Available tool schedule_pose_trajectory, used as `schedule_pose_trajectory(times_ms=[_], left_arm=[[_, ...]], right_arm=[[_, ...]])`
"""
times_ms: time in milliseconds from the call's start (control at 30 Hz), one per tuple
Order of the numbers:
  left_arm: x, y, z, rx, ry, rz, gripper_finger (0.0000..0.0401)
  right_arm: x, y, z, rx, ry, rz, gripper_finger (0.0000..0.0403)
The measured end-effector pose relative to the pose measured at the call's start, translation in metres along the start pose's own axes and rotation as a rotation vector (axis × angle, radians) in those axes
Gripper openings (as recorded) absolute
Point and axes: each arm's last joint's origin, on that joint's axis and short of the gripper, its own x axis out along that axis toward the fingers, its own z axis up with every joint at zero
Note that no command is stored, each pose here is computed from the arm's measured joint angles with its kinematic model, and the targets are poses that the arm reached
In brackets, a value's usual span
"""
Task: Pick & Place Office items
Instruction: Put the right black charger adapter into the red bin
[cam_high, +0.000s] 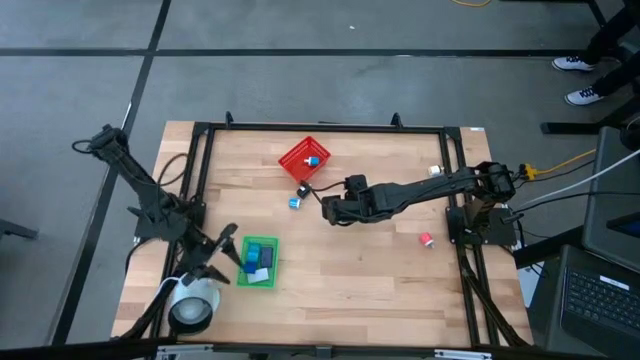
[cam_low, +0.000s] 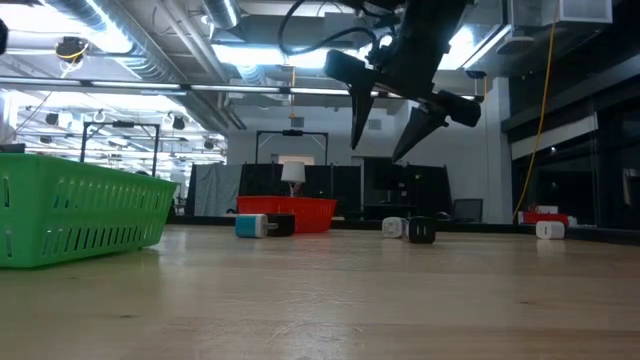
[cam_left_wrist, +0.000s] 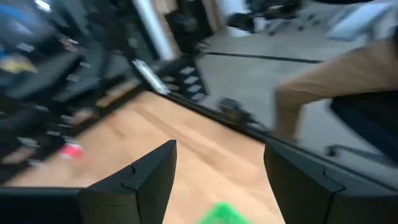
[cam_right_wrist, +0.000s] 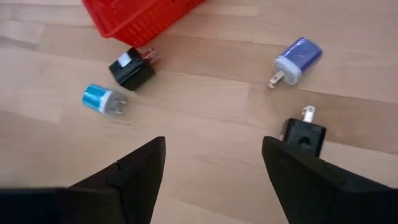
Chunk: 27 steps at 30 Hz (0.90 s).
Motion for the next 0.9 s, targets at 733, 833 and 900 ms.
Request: schedule_pose_trajectory(times_ms=[733, 833, 900], left_arm=[[-0.030, 0.099, -0.021, 0.025, -0.016, 0.402, 0.0239], [-0.046, 0.094, -0.013, 0.033, -0.064, 0.454, 0.0239], [-0.061, 0.087, -0.007, 0.042, -0.113, 0.483, 0.0239]], right_arm=[[-0.004, 0.003, -0.006, -0.038, -0.033, 0.025, 0.0272], [-0.005, 0.003, -0.008, -0.046, -0.031, 0.027, 0.0272], [-0.006, 0.003, -0.010, -0.051, -0.030, 0.030, 0.0272]])
